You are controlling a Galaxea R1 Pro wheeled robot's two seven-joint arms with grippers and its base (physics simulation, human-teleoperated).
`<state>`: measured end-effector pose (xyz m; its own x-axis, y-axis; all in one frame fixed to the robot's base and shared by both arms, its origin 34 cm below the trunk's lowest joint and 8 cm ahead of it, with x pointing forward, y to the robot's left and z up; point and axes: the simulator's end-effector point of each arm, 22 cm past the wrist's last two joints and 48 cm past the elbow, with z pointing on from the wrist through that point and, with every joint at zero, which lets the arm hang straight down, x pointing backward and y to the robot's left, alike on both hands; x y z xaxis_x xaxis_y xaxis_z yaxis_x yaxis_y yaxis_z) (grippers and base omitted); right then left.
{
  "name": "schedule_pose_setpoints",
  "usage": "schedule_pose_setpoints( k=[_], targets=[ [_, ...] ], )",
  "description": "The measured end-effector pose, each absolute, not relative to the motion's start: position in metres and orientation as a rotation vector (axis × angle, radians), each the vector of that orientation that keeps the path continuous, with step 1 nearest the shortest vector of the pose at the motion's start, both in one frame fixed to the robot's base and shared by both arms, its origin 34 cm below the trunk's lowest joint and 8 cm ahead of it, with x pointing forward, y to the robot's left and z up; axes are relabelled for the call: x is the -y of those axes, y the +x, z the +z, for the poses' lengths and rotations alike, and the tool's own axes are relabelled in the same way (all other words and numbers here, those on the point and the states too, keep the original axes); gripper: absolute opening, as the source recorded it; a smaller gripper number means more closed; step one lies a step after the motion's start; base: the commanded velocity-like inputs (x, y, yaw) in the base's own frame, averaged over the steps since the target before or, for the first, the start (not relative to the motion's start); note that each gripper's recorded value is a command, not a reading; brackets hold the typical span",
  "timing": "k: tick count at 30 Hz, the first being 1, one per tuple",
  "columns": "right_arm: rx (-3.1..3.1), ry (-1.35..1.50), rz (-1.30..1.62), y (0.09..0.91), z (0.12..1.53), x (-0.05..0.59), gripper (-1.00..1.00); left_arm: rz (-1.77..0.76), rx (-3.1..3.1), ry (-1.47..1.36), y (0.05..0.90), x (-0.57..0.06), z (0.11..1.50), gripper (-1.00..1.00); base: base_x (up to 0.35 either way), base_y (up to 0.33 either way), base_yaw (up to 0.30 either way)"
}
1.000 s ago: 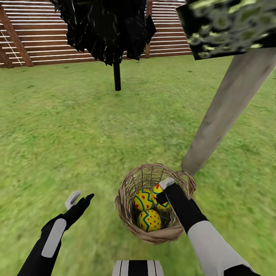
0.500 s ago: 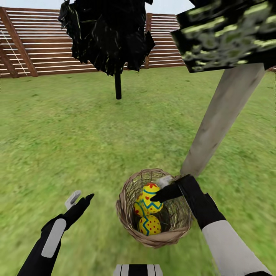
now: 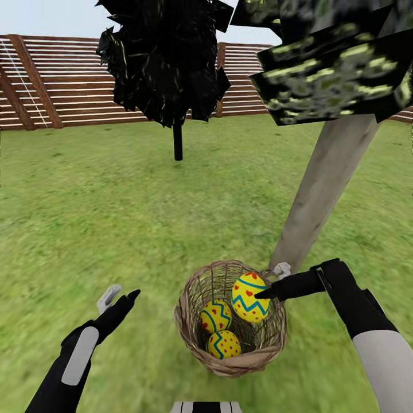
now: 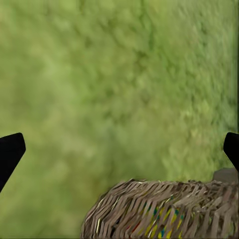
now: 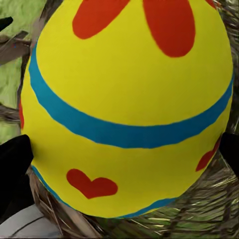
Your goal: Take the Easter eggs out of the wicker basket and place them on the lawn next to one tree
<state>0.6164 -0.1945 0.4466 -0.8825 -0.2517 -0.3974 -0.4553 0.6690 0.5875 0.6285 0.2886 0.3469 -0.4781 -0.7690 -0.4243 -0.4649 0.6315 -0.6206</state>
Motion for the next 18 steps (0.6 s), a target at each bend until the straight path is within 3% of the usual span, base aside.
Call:
schedule_pose_setpoints(
  k=[18],
  targets=[
    [-2.427,-0.559,1.197,0.618,0.511,0.169,-1.00,-0.793,-1.939,-0.919,0.667,-0.253,0.440,1.00,0.000,0.000,0.000]
  ],
)
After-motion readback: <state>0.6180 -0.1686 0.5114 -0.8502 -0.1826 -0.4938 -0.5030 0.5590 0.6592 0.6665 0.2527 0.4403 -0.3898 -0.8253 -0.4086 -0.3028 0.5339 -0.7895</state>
